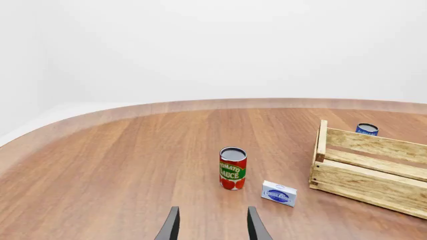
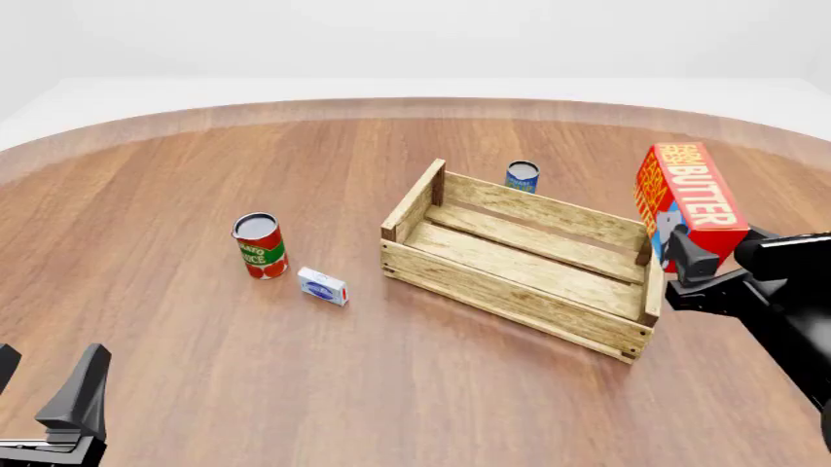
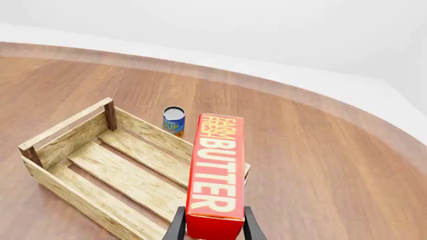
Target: Pick up the butter and put it in the tray.
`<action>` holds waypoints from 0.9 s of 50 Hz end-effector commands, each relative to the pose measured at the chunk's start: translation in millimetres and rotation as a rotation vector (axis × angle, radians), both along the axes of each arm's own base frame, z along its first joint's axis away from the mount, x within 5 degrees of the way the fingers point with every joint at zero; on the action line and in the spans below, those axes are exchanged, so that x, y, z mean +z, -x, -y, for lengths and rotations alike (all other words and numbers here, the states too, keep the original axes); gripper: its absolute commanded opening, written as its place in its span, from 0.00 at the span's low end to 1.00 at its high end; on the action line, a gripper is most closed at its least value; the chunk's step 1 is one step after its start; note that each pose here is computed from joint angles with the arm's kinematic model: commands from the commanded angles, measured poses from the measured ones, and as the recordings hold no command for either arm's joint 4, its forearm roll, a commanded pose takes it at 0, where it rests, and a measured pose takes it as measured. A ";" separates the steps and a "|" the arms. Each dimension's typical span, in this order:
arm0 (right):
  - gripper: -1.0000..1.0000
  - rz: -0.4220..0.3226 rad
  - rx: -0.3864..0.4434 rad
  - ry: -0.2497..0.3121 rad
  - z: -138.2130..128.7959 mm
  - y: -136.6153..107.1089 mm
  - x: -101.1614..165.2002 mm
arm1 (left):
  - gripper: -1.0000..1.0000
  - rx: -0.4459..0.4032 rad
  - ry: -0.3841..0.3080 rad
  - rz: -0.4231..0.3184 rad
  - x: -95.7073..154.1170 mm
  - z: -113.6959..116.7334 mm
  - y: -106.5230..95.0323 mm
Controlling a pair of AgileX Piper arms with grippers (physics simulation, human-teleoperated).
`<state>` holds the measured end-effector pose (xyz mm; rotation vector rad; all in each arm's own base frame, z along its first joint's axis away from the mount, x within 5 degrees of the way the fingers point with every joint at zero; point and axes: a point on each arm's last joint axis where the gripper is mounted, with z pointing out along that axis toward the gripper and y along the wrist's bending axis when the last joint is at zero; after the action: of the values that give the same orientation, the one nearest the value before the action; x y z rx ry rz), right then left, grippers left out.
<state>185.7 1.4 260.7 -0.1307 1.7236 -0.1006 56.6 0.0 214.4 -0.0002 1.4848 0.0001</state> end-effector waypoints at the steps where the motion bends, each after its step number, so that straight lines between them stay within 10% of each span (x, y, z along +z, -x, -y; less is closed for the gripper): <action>1: 0.00 0.023 0.052 -0.016 -10.9 -12.9 5.8 | 1.00 0.000 0.000 0.000 0.0 0.0 0.0; 45: 0.00 -0.031 0.168 -0.014 -42.9 -60.1 -13.9 | 1.00 0.000 0.000 0.000 0.0 0.0 0.0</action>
<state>233.2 38.5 244.0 -0.2708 1.7555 0.0152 56.6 0.0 214.4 -0.0002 1.4848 0.0001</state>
